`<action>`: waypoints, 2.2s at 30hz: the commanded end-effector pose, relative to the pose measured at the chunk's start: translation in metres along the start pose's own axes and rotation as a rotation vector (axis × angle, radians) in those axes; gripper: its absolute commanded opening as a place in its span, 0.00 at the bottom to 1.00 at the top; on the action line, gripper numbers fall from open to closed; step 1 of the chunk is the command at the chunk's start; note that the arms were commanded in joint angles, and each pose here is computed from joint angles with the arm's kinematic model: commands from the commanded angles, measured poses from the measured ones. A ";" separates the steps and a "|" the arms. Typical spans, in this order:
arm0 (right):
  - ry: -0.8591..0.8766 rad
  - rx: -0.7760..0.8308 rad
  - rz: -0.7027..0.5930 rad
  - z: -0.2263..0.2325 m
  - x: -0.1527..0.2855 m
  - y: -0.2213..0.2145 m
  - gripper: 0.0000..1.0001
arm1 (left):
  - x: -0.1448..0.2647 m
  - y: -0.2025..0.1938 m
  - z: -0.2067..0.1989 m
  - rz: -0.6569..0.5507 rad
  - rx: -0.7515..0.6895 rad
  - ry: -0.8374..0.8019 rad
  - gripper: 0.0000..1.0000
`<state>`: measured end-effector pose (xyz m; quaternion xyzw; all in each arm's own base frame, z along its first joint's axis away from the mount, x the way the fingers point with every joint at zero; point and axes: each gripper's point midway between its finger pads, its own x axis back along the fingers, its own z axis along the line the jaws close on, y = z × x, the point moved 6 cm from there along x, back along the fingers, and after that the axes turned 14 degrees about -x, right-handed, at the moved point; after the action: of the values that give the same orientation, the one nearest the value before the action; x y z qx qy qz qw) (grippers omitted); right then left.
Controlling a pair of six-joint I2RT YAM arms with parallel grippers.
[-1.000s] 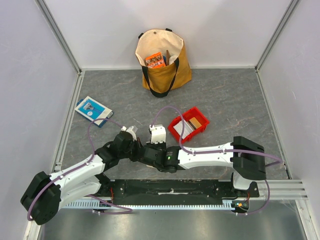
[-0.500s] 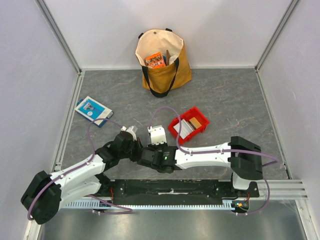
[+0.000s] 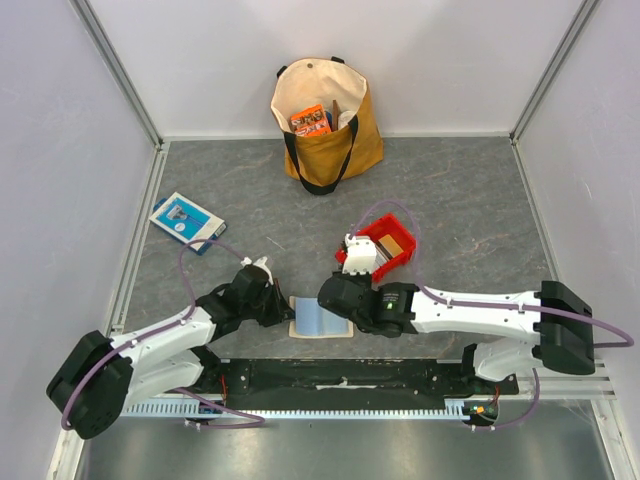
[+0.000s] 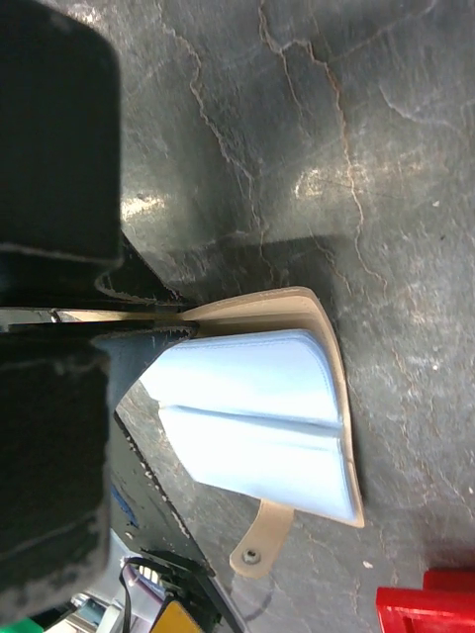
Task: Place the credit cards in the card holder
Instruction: Insert the credit card into the card holder.
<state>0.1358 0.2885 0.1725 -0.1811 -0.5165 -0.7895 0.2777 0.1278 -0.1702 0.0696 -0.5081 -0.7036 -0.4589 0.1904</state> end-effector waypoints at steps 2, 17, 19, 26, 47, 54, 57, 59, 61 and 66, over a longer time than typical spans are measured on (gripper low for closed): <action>0.078 -0.093 0.133 -0.007 -0.018 -0.027 0.00 | -0.005 -0.004 0.006 -0.002 0.004 0.023 0.02; 0.299 -0.341 0.315 -0.007 -0.045 -0.065 0.00 | -0.008 -0.010 0.008 -0.017 0.042 -0.013 0.02; 0.306 -0.368 0.326 -0.012 -0.049 -0.072 0.00 | -0.008 -0.011 0.009 -0.021 0.052 -0.014 0.02; 0.278 -0.432 0.284 -0.033 -0.050 -0.075 0.00 | -0.007 -0.015 0.013 -0.028 0.078 -0.008 0.02; 0.247 -0.412 0.360 -0.044 -0.071 -0.097 0.00 | -0.010 -0.017 0.012 -0.023 0.067 -0.030 0.02; 0.321 -0.429 0.414 -0.040 -0.063 -0.101 0.00 | -0.011 -0.018 0.015 -0.028 0.076 -0.012 0.02; 0.316 -0.438 0.450 -0.041 -0.059 -0.104 0.00 | -0.011 -0.018 0.017 -0.032 0.082 0.001 0.02; 0.264 -0.442 0.464 -0.047 -0.058 -0.107 0.00 | -0.011 -0.017 0.017 -0.038 0.085 0.009 0.02; 0.241 -0.439 0.458 -0.052 -0.055 -0.107 0.00 | -0.010 -0.017 0.018 -0.044 0.088 0.015 0.02; 0.162 -0.428 0.445 -0.063 -0.058 -0.109 0.00 | -0.008 -0.018 0.021 -0.043 0.093 0.039 0.02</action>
<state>0.1291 0.2991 0.0607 -0.2148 -0.2211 -0.8441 0.4388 0.1237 -0.1693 0.0571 -0.4928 -0.7360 -0.4296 0.1760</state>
